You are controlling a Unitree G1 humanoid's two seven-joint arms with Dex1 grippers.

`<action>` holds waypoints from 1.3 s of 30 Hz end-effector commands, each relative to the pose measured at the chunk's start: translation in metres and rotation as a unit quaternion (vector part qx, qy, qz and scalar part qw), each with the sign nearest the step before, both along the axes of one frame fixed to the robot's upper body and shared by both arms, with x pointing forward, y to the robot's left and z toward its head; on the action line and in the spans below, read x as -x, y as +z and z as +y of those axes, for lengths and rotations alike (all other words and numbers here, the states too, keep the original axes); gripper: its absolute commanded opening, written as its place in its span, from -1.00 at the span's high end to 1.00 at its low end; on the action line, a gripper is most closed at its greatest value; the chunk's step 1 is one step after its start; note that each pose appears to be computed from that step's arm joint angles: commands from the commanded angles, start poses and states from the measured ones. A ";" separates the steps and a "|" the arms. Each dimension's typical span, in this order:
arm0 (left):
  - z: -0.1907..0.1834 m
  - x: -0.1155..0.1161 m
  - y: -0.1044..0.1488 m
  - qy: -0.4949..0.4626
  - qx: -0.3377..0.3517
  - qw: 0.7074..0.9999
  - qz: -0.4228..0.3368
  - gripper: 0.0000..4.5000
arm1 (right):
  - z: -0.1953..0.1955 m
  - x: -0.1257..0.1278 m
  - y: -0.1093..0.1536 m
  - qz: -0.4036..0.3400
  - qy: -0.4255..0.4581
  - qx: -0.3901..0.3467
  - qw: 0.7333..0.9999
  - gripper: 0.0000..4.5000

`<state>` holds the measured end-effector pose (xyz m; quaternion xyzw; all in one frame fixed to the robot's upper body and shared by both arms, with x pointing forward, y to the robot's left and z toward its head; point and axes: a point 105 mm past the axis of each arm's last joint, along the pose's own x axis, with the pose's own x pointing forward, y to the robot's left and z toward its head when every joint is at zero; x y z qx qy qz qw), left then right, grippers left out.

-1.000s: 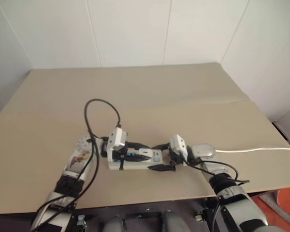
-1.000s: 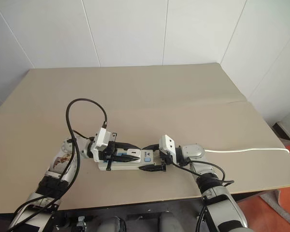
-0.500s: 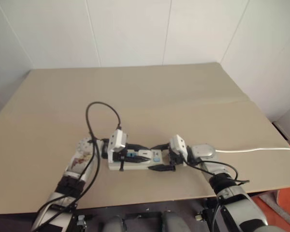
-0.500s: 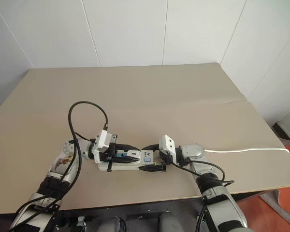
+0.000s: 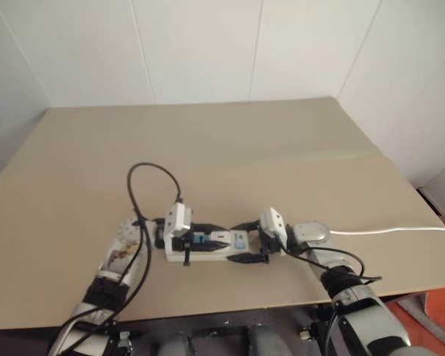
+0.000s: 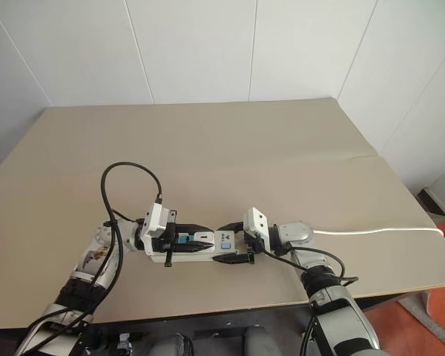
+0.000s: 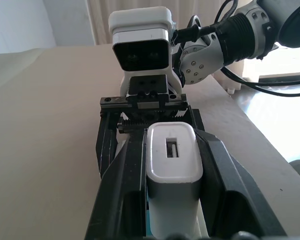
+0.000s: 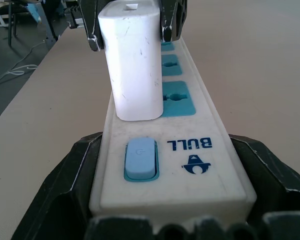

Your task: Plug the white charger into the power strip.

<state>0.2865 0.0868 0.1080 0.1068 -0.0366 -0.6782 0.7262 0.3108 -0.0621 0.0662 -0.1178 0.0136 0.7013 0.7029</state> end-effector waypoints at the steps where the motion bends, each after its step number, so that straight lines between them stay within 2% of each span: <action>1: 0.013 0.005 -0.028 0.020 -0.046 0.998 0.045 0.54 | -0.003 0.010 -0.025 0.036 0.015 0.053 0.998 -0.52; 12: 0.010 0.004 -0.019 0.006 -0.042 0.998 0.034 0.54 | -0.002 0.009 -0.025 0.034 0.019 0.056 0.998 -0.52; 14: 0.009 0.005 -0.016 -0.008 -0.046 0.998 0.032 0.22 | -0.002 0.009 -0.025 0.034 0.019 0.056 0.998 -0.52; 24: 0.004 0.004 0.003 -0.021 -0.025 0.999 0.007 -0.99 | 0.003 0.009 -0.023 0.037 0.020 0.044 0.998 -0.52; 29: 0.018 0.002 0.029 -0.009 -0.027 0.999 -0.034 -0.99 | 0.004 0.013 -0.026 0.040 0.025 0.043 0.998 -0.52; 32: 0.035 0.005 0.047 -0.004 -0.047 0.998 -0.031 -0.99 | 0.003 0.016 -0.028 0.051 0.029 0.039 0.998 -0.52; 35: 0.052 0.012 0.055 0.003 -0.071 0.997 -0.021 -0.99 | 0.002 0.017 -0.027 0.049 0.037 0.040 0.997 -0.52; 37: 0.064 0.016 0.053 0.022 -0.079 0.996 -0.017 -1.00 | 0.002 0.013 -0.023 0.047 0.033 0.036 0.998 -0.83; 39: 0.071 0.019 0.050 0.041 -0.081 0.996 -0.012 -1.00 | 0.001 0.011 -0.020 0.042 0.031 0.037 0.998 -0.99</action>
